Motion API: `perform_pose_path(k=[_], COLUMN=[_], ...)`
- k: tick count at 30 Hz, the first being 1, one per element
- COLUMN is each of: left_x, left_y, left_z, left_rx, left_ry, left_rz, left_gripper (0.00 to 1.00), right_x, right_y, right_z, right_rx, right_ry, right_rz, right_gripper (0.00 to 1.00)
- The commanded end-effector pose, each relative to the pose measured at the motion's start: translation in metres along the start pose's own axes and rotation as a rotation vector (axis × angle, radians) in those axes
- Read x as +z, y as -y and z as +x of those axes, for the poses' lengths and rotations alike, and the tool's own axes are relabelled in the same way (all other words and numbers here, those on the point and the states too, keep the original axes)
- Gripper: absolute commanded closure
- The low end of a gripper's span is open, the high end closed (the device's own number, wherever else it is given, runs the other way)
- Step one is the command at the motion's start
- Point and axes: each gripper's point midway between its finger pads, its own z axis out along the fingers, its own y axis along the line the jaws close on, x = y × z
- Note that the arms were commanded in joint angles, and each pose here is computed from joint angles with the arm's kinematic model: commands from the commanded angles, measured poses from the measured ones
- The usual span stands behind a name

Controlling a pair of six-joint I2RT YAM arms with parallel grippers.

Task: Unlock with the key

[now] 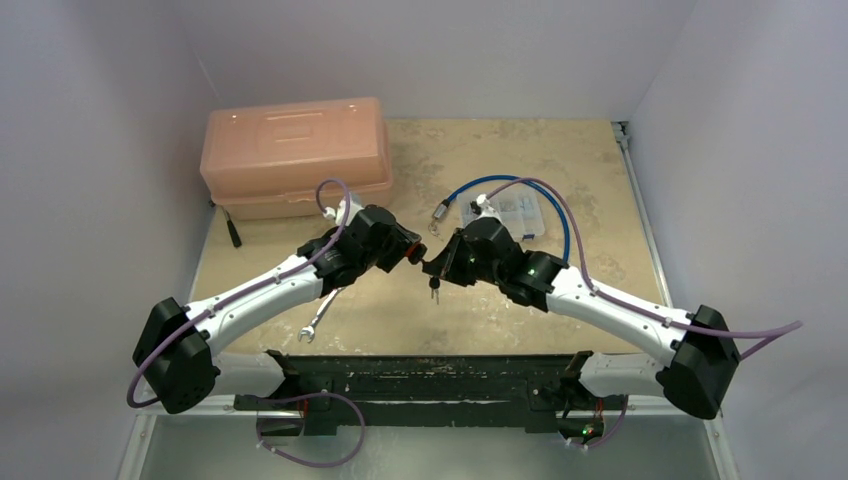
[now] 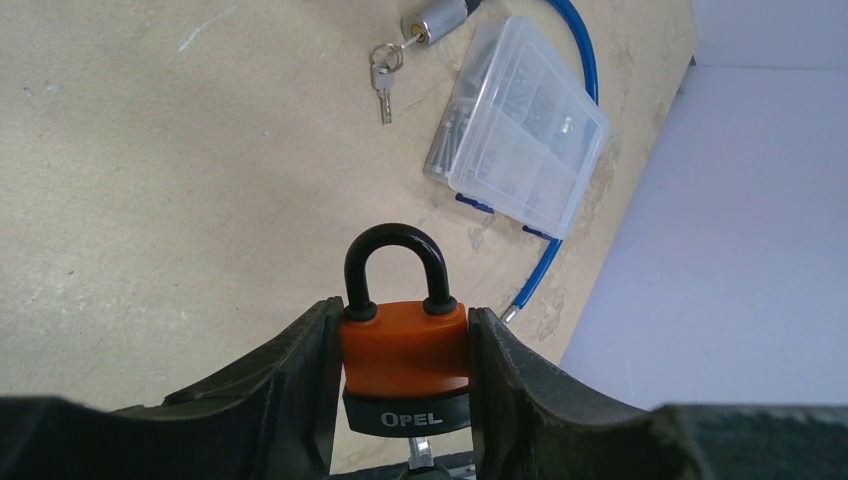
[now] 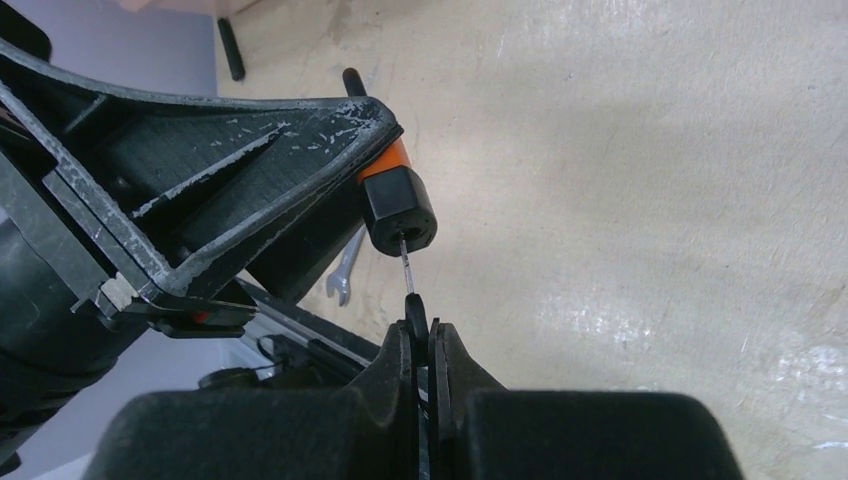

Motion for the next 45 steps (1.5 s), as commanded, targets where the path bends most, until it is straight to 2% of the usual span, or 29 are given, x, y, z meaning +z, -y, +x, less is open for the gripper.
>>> perform_pose_path(k=[1, 4, 8, 19, 26, 28, 37, 45], left_x=[-0.016, -0.016, -0.015, -0.015, -0.016, -0.017, -0.018, -0.015], left_y=[0.04, 0.04, 0.038, 0.036, 0.037, 0.037, 0.041, 0.044], left_z=[0.002, 0.001, 0.001, 0.003, 0.009, 0.01, 0.014, 0.02], left_rx=[-0.005, -0.002, -0.003, -0.023, -0.042, -0.04, -0.039, -0.046], left_ry=[-0.015, -0.011, -0.009, -0.01, -0.015, -0.014, -0.024, -0.036], left_rz=[0.114, 0.115, 0.11, 0.1, 0.101, 0.106, 0.106, 0.111], left_gripper=[1.0, 1.0, 1.0, 1.0, 1.0, 1.0, 1.0, 1.0], right_x=[0.007, 0.006, 0.002, -0.004, 0.001, 0.003, 0.009, -0.001], right_y=[-0.007, -0.005, -0.007, 0.004, 0.009, 0.012, 0.03, 0.032], right_z=[-0.031, -0.038, -0.041, -0.027, -0.019, -0.021, -0.042, -0.049], right_rx=[-0.14, -0.206, -0.19, 0.169, 0.19, 0.163, -0.265, -0.351], right_ry=[0.107, 0.139, 0.15, 0.134, 0.104, 0.121, 0.206, 0.265], right_rz=[0.023, 0.033, 0.03, 0.021, 0.028, 0.035, 0.202, 0.227], right_gripper=[1.0, 1.0, 1.0, 1.0, 1.0, 1.0, 1.0, 1.0])
